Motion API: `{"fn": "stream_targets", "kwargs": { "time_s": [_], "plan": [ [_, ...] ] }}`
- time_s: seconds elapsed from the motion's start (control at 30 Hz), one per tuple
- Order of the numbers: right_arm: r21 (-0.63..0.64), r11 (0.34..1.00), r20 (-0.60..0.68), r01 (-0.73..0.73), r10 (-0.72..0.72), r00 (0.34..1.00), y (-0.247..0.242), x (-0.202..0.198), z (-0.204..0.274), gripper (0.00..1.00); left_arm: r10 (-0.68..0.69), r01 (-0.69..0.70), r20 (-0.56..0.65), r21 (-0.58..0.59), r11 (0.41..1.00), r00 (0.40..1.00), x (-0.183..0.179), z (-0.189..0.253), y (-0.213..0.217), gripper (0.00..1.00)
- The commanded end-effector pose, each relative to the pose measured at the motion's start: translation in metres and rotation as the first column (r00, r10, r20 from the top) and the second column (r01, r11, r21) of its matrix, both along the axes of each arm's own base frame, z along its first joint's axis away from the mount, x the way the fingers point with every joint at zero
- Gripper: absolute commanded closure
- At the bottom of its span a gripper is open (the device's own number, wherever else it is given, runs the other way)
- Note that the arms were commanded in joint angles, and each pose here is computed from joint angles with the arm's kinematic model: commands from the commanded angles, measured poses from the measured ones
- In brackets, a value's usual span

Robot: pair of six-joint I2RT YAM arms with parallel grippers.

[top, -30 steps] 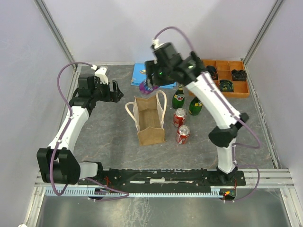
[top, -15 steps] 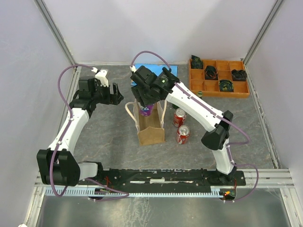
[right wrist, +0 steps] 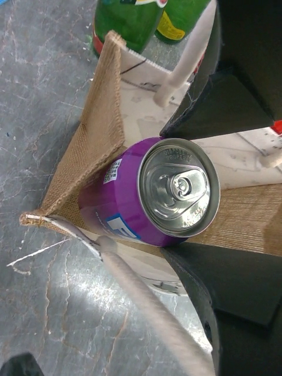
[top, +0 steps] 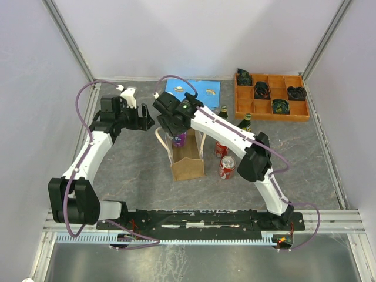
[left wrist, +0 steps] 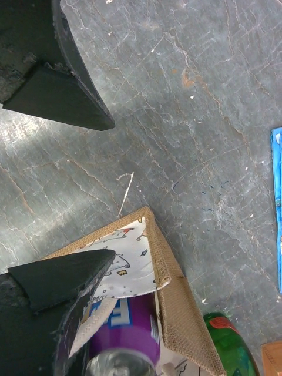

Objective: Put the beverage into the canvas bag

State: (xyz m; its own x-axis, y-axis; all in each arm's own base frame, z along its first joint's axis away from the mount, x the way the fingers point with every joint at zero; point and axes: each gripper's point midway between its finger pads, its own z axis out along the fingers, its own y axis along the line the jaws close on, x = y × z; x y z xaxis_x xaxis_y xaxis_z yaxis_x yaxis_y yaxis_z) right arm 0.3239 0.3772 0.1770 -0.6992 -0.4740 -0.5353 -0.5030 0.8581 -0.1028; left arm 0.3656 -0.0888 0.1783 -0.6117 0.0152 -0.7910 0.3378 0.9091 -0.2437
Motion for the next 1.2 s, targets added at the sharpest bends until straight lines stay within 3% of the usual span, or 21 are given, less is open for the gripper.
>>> {"fn": "stream_targets", "kwargs": {
  "time_s": [0.0, 0.4, 1.0, 1.07, 1.17],
  "plan": [
    [0.036, 0.999, 0.083, 0.007, -0.01, 0.996, 0.01, 0.017, 0.007, 1.0, -0.026, 0.028, 0.05, -0.04, 0.999, 0.998, 0.004, 0.013, -0.009, 0.12],
    [-0.034, 0.999, 0.067, 0.023, -0.021, 0.998, 0.011, 0.024, -0.044, 1.0, -0.03, 0.032, 0.044, -0.05, 0.998, 0.999, -0.001, 0.007, -0.011, 0.12],
    [0.073, 0.996, 0.121, 0.041, -0.049, 0.991, 0.021, 0.03, -0.052, 1.0, -0.047, 0.049, 0.028, -0.062, 0.997, 0.998, -0.009, -0.001, -0.016, 0.12],
    [0.072, 0.997, 0.108, 0.037, -0.045, 0.993, 0.022, 0.029, -0.056, 0.91, -0.053, 0.054, 0.026, -0.064, 0.996, 0.998, -0.01, -0.002, -0.018, 0.12],
    [0.076, 0.997, 0.09, 0.031, -0.038, 0.995, 0.023, 0.025, -0.059, 0.68, -0.059, 0.06, 0.026, -0.065, 0.996, 0.998, -0.01, -0.002, -0.019, 0.12]
  ]
}}
